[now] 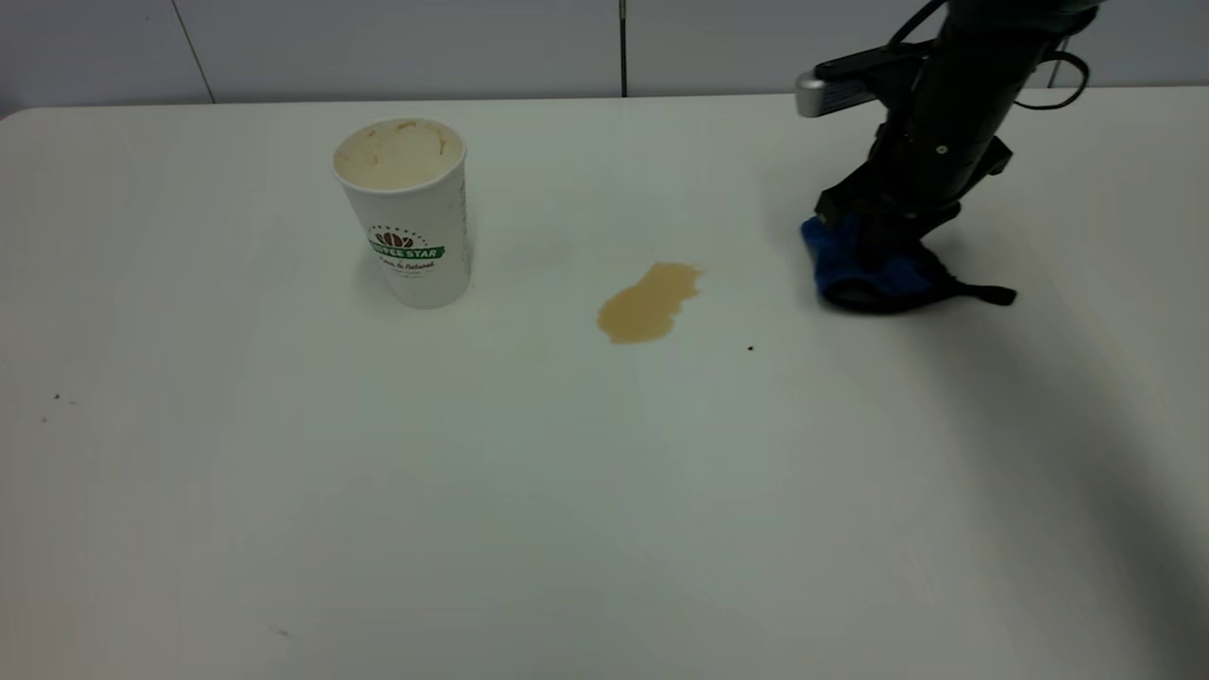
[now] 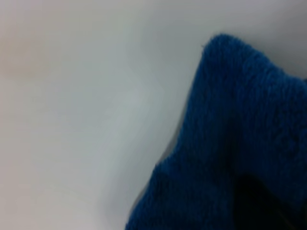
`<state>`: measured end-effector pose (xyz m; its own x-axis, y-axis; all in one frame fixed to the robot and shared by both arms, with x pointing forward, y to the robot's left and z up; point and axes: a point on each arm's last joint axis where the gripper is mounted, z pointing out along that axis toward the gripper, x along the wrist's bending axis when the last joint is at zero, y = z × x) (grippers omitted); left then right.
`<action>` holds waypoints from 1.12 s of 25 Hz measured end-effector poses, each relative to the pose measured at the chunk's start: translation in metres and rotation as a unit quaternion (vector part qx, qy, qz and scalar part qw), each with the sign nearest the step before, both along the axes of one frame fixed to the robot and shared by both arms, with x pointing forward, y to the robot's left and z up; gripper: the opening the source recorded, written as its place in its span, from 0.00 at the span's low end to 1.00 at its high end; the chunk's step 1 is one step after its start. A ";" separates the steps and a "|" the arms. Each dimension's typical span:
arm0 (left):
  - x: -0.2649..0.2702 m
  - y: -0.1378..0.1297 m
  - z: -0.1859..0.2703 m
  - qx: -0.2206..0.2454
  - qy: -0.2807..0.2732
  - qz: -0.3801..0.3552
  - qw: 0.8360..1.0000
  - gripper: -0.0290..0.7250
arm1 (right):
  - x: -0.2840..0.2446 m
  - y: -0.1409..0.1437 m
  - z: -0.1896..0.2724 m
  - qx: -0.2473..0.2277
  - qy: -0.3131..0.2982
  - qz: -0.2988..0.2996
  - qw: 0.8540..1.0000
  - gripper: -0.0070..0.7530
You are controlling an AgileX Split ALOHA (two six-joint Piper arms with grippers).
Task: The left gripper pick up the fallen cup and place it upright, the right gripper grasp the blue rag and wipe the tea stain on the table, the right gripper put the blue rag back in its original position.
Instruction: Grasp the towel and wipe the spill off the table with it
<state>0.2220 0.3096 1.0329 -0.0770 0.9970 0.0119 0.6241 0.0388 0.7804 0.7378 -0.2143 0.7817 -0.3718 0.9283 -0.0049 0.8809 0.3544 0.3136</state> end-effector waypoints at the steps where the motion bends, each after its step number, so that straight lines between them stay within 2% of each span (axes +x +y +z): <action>1: 0.000 0.000 0.000 0.000 0.000 0.000 1.000 0.81 | -0.003 0.010 0.001 -0.001 0.008 0.011 1.000 0.12; 12: 0.000 0.000 0.000 0.000 0.000 0.000 1.000 0.81 | -0.045 0.129 0.033 0.009 0.035 0.117 0.993 0.12; 17: 0.000 0.000 0.000 0.000 0.000 0.000 1.000 0.81 | -0.060 0.172 0.032 0.021 0.001 0.150 0.988 0.12; 21: 0.000 0.000 0.000 0.000 0.000 0.000 1.000 0.81 | -0.062 0.182 0.017 0.028 -0.014 0.145 0.989 0.12; 28: 0.000 0.000 0.000 0.000 0.000 0.000 1.000 0.81 | -0.043 0.185 -0.004 0.006 -0.044 0.151 0.988 0.12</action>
